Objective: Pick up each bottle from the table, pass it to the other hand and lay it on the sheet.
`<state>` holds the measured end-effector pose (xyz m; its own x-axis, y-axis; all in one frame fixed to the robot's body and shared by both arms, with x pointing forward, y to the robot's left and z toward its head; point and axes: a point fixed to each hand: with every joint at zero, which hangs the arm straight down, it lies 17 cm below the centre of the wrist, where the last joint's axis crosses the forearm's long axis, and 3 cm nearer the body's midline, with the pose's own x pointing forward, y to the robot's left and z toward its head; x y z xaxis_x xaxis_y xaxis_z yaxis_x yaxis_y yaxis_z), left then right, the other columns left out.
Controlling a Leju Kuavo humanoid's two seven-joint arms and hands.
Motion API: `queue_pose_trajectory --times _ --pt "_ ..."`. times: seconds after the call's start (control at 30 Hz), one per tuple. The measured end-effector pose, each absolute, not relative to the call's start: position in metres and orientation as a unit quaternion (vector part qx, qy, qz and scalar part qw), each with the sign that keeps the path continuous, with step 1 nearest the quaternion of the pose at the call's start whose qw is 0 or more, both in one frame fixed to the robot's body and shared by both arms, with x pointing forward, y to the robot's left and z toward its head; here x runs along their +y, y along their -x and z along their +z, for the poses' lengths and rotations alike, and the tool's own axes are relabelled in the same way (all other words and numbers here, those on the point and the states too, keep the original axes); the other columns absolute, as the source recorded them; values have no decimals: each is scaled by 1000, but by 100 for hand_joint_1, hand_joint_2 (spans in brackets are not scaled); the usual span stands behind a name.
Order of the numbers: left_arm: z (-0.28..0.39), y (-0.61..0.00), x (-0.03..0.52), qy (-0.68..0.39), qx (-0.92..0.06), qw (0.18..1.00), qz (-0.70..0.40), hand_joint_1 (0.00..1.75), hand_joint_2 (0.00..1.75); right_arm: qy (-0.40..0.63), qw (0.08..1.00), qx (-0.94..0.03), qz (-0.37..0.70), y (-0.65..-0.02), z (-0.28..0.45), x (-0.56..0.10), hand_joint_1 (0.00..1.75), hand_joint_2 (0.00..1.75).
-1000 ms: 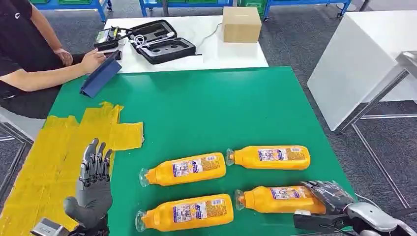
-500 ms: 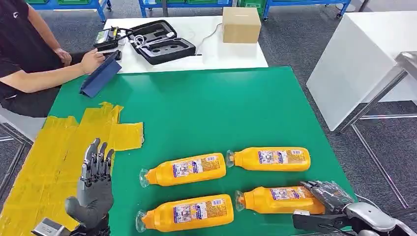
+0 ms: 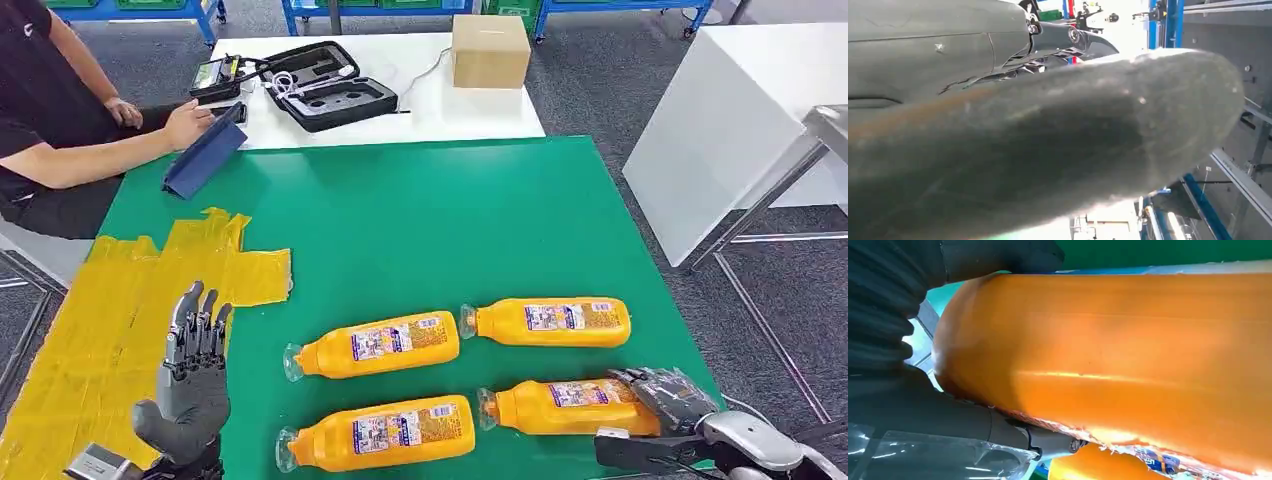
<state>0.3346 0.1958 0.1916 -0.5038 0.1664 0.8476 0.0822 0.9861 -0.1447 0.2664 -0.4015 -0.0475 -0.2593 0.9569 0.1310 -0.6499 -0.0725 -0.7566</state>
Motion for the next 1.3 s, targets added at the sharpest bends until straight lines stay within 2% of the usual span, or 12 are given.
queue_pose_trajectory --times 0.07,0.1,0.17,0.27,0.5,0.9,1.03,1.3 --pt "189 -336 205 71 -861 499 75 0 175 181 583 -423 670 -264 -42 -376 175 175" --pt "185 -330 214 79 -853 504 107 0 175 137 591 -514 606 -268 -21 -331 175 175" --pt "176 -310 227 86 -845 513 129 0 175 77 565 -638 517 -277 32 -258 175 175" --pt "174 -300 240 81 -843 513 142 0 175 78 547 -720 419 -299 94 -222 175 175" --pt "170 -293 256 54 -839 518 157 0 175 105 547 -762 332 -315 130 -239 175 175" --pt "168 -290 263 44 -838 520 161 0 175 135 543 -778 287 -327 147 -253 175 175" --pt "169 -290 259 58 -838 520 156 0 175 125 539 -784 281 -337 152 -241 175 175" --pt "178 -301 234 100 -835 521 145 0 175 87 544 -788 275 -379 146 -175 175 175"
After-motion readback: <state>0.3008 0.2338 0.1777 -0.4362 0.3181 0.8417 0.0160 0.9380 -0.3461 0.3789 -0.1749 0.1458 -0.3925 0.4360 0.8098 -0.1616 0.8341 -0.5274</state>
